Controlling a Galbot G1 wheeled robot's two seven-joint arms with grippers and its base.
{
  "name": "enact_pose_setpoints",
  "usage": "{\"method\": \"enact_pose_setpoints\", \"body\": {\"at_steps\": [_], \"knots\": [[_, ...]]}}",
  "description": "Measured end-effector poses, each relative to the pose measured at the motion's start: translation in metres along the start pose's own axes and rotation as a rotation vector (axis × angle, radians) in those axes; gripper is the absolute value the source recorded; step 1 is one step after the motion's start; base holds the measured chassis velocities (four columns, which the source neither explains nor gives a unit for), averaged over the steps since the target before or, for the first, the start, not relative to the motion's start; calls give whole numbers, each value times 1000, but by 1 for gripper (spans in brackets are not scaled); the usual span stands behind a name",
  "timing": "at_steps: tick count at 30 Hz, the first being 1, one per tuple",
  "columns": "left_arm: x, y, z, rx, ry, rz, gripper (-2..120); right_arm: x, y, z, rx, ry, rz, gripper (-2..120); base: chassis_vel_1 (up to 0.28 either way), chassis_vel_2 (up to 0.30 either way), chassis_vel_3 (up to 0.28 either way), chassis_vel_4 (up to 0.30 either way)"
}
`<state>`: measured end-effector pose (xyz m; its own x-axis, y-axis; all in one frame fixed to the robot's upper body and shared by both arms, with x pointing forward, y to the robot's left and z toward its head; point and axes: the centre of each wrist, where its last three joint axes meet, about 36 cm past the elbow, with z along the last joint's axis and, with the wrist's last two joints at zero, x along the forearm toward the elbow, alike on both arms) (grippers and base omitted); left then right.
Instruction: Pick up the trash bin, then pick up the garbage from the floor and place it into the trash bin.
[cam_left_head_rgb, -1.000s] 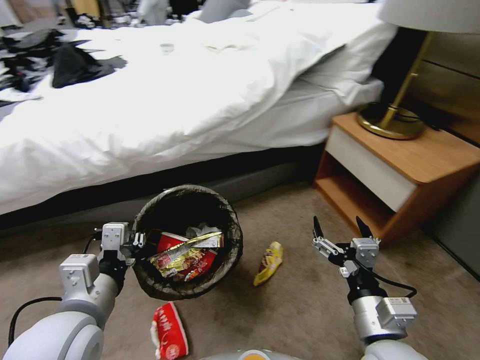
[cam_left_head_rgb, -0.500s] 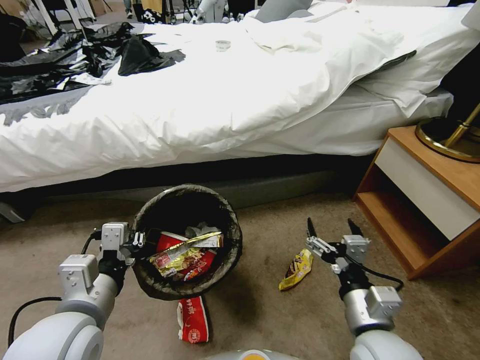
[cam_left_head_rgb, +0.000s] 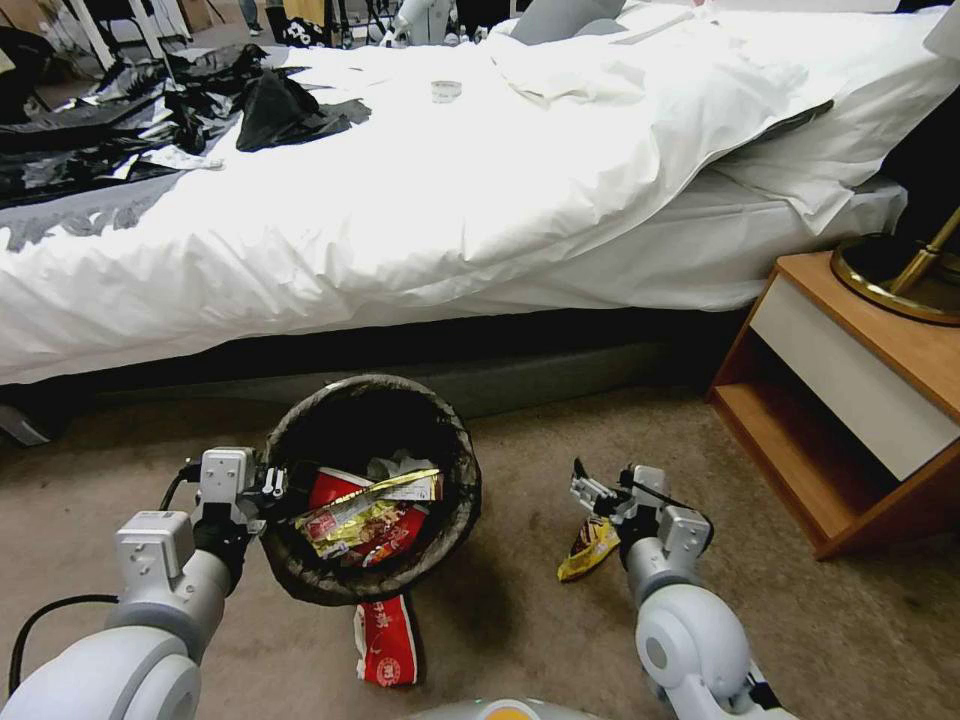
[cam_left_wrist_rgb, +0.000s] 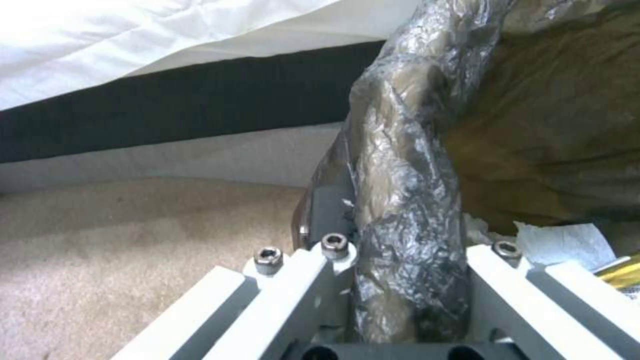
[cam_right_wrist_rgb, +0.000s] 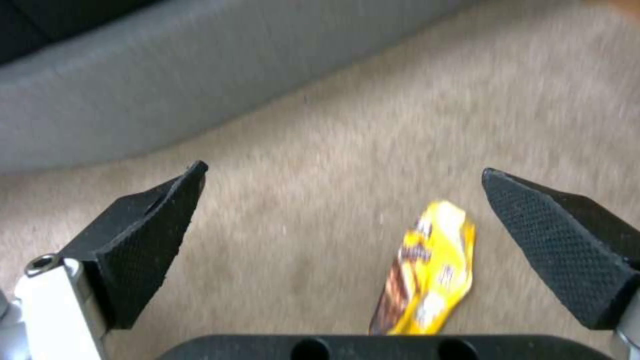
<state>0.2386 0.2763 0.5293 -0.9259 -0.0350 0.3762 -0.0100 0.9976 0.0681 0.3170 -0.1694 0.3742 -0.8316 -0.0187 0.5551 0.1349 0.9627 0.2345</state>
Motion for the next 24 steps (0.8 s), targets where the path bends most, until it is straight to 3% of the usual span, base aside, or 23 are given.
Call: {"method": "enact_pose_setpoints", "body": {"at_steps": [11, 24], "knots": [[0, 0, 0, 4, 3, 2, 1, -29, 0, 22, -36, 151, 39, 100, 0, 0, 0, 0], [2, 1, 4, 16, 26, -2, 1, -67, -5, 50, -1, 227, 115, 100, 0, 0, 0, 0]]}}
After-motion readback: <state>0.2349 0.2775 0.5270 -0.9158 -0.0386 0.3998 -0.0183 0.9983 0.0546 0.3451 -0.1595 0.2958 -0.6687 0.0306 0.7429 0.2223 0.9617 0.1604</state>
